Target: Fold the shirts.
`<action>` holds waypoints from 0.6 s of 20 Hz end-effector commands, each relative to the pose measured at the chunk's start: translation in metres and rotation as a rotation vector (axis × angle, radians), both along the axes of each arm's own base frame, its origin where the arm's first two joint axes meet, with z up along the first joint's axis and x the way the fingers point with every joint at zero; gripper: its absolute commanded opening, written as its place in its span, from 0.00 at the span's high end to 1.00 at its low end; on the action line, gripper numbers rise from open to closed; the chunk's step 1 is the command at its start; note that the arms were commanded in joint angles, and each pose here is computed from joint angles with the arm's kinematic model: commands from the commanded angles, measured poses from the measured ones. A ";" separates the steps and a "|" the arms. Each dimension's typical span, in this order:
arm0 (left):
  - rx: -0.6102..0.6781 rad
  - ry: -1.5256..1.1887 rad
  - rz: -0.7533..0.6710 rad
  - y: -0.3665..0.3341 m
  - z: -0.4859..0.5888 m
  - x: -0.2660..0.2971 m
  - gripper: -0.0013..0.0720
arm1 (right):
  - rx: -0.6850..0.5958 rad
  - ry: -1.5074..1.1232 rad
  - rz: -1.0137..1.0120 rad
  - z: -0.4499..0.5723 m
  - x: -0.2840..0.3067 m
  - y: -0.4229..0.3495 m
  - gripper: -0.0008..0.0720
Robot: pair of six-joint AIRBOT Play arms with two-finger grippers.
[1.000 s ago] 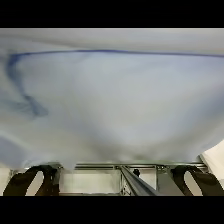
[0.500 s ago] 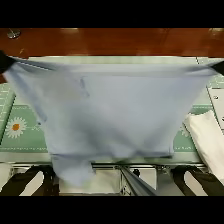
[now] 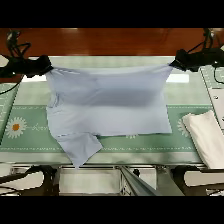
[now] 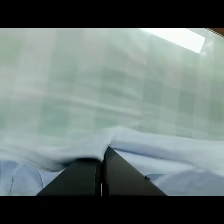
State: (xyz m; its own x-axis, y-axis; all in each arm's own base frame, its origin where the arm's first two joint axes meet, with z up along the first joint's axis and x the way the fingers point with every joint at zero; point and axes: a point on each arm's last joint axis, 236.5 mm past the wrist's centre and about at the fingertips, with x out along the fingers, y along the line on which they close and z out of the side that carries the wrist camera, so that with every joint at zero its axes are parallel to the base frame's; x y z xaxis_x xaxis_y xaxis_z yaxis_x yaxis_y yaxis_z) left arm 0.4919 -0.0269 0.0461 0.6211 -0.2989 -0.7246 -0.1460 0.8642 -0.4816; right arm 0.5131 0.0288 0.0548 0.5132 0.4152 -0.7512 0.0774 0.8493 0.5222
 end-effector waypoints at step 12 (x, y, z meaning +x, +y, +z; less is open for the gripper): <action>0.075 0.517 -0.378 -0.010 -0.083 -0.130 0.96 | -0.138 0.418 0.168 -0.093 -0.071 -0.019 0.95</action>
State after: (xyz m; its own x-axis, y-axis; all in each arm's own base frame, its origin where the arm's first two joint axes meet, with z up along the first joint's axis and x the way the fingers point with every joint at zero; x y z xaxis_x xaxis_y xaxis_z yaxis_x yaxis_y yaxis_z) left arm 0.3961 -0.0479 -0.0209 0.1827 -0.4049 -0.8959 -0.0442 0.9070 -0.4189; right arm 0.4654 0.0277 -0.0180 0.1860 0.4348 -0.8811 0.1017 0.8834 0.4575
